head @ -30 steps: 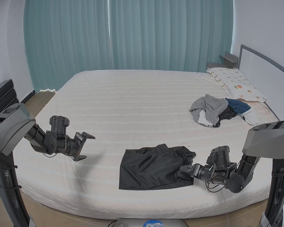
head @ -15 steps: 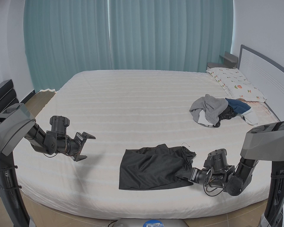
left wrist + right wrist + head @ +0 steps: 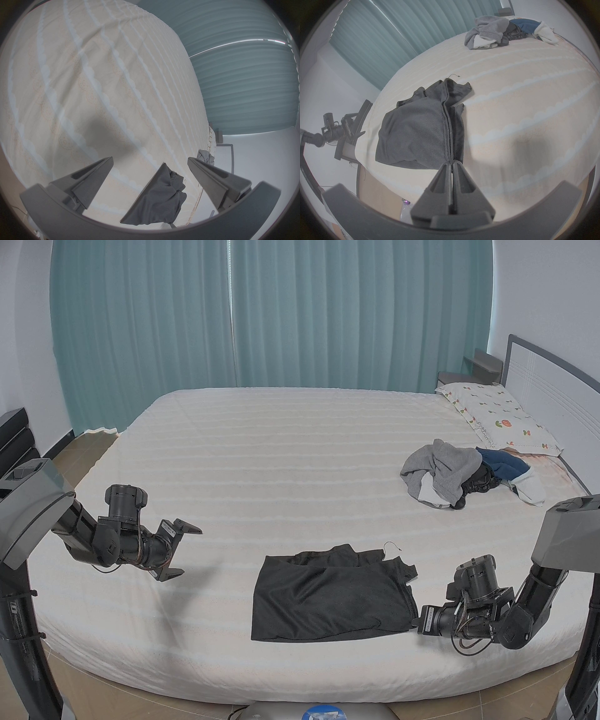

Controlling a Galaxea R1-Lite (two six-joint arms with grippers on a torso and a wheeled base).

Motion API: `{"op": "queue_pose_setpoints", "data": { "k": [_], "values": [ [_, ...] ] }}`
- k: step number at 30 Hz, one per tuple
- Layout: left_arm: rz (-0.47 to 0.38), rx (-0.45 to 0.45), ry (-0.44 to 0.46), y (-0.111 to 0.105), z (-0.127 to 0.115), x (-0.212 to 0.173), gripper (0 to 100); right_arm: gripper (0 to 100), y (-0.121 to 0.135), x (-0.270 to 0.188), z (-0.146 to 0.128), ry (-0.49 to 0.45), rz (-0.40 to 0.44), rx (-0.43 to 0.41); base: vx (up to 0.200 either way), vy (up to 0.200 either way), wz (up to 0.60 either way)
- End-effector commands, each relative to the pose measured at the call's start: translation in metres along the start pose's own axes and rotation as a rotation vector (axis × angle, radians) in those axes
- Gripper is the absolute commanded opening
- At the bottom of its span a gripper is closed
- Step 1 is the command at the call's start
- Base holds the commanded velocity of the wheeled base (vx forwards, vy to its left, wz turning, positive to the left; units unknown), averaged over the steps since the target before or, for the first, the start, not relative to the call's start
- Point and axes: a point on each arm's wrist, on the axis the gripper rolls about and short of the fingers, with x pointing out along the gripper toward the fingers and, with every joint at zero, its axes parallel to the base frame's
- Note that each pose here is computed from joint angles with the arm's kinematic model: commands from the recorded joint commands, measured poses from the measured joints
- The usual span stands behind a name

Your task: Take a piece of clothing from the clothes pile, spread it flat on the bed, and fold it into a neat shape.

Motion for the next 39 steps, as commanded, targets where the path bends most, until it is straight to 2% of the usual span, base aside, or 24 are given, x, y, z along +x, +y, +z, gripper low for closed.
{"op": "queue_pose_setpoints", "data": {
  "k": [1,7,8,12,16,17,18,19,22,23,25,33,36,39],
  "values": [
    [0.000,0.000,0.002,0.000,0.000,0.000,100,0,-0.007,-0.007,0.001,-0.006,-0.016,-0.025,0.000,0.000,0.00],
    [0.000,-0.001,0.000,0.000,0.000,0.000,100,0,-0.015,-0.006,-0.004,0.020,-0.040,-0.079,0.000,0.000,0.00],
    [0.000,-0.001,0.000,0.000,0.000,0.000,100,100,-0.015,-0.006,-0.005,0.026,-0.043,-0.087,0.000,0.000,0.00],
    [0.000,-0.001,0.000,0.000,0.000,0.000,100,100,-0.016,-0.005,-0.006,0.030,-0.046,-0.090,0.000,0.000,0.00],
    [0.000,-0.001,0.000,0.000,0.000,0.000,100,100,-0.017,-0.007,0.009,-0.034,-0.028,-0.061,0.000,0.000,0.00],
    [0.002,-0.001,0.000,0.001,0.000,0.001,100,100,-0.016,-0.008,0.023,-0.089,-0.011,-0.030,0.000,0.000,0.00],
    [0.002,-0.001,-0.001,0.001,0.000,0.001,100,100,-0.016,-0.007,0.028,-0.106,-0.005,-0.006,0.000,0.000,0.00],
    [0.002,-0.002,-0.006,0.000,0.001,0.001,100,100,-0.015,-0.003,0.035,-0.130,0.004,0.059,0.000,0.000,0.00],
    [0.017,-0.001,-0.022,0.001,0.000,0.003,100,100,-0.014,0.013,0.048,-0.157,0.026,0.182,0.000,0.000,0.00],
    [0.017,-0.001,-0.022,0.001,0.000,0.003,100,100,-0.014,0.013,0.048,-0.157,0.026,0.182,0.000,0.000,0.00],
    [0.016,-0.005,-0.028,0.000,0.000,0.002,100,100,-0.017,0.034,0.058,-0.170,0.029,0.248,0.000,0.000,0.00],
    [0.019,0.006,-0.018,0.000,-0.003,0.004,100,100,-0.018,0.070,0.073,-0.181,0.082,0.329,0.000,0.000,0.00],
    [0.019,0.006,-0.018,0.000,-0.003,0.004,100,100,-0.013,0.075,0.081,-0.187,0.133,0.331,0.000,0.000,0.00],
    [0.020,0.008,-0.017,0.000,-0.004,0.005,100,100,-0.013,0.076,0.082,-0.186,0.136,0.330,0.000,0.000,0.00]
  ]
}}
